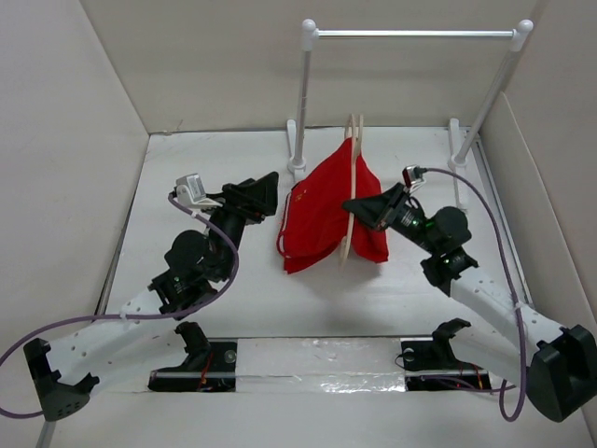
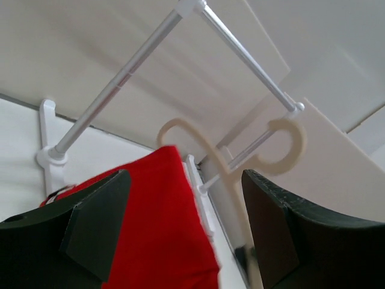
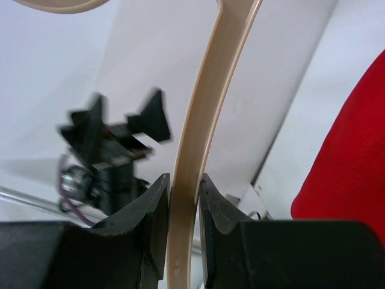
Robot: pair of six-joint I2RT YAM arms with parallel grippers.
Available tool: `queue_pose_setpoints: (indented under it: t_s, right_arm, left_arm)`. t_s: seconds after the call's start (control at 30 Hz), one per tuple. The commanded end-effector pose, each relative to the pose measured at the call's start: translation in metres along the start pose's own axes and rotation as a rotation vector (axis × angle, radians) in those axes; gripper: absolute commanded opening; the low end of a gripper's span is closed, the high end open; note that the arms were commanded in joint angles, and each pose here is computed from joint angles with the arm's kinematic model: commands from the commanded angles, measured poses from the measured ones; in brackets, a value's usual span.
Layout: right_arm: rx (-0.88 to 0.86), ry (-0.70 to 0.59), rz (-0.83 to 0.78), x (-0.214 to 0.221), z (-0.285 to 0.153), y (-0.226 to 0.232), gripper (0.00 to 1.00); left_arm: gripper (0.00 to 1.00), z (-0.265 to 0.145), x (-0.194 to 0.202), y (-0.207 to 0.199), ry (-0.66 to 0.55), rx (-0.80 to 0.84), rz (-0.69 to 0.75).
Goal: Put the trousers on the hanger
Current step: Place the hanger at the clothesline.
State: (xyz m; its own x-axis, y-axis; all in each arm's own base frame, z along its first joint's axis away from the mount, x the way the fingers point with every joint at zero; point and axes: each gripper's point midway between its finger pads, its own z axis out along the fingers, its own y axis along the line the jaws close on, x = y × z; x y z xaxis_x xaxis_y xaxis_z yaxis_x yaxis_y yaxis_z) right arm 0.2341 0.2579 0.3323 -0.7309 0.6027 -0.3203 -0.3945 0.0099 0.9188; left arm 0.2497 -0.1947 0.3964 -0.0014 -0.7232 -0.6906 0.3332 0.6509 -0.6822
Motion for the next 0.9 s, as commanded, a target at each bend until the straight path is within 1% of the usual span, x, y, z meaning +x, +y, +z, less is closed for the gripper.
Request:
queue_pose_setpoints:
  t_s: [0.0,0.17,0.2,0.3,0.33,0.4,0.43,0.57,0.67,0.73,0.87]
  right_arm:
    - [-0.350,-0.085,-0.246,-0.042,-0.011,0.119,0.00]
    - [-0.315,-0.127,-0.319,-0.085,-0.008,0.126,0.00]
    - [-0.284,-0.158,-0.334,-0.104,-0.005,0.126,0.00]
    - [-0.239,-0.181,-0.369,-0.129,0.000,0.122,0.00]
    - [-0.218,-0.191,-0.386,-0.147,0.004,0.119,0.00]
    - [-0.209,-0.171,-0.408,-0.160,0.008,0.115,0.00]
    - [-0.203,-0.163,-0.380,-0.169,0.012,0.107,0.00]
    - [-0.190,-0.186,-0.380,-0.200,0.016,0.099,0.00]
    - [-0.134,-0.176,-0.387,-0.220,0.021,0.083,0.00]
    - [-0.132,-0.190,-0.423,-0.238,0.018,0.090,0.00]
    - [-0.098,-0.193,-0.454,-0.253,0.019,0.087,0.00]
  left_arm:
    - [0.72,-0.009,0.030,0.026,0.062,-0.028,0.047]
    - [0.72,-0.022,0.051,0.049,0.113,-0.046,0.071]
    - [0.72,-0.025,0.059,0.056,0.130,-0.054,0.086]
    - [0.72,-0.033,0.074,0.075,0.159,-0.075,0.136]
    - [0.72,-0.035,0.076,0.082,0.160,-0.091,0.151]
    - [0.72,-0.040,0.080,0.094,0.164,-0.110,0.178]
    - [0.72,-0.041,0.079,0.101,0.154,-0.127,0.193]
    - [0.72,-0.047,0.073,0.109,0.130,-0.136,0.197]
    - [0.72,-0.051,0.072,0.111,0.121,-0.127,0.191]
    - [0.72,-0.053,0.076,0.118,0.126,-0.133,0.196]
    - [0.73,-0.055,0.085,0.122,0.145,-0.128,0.203]
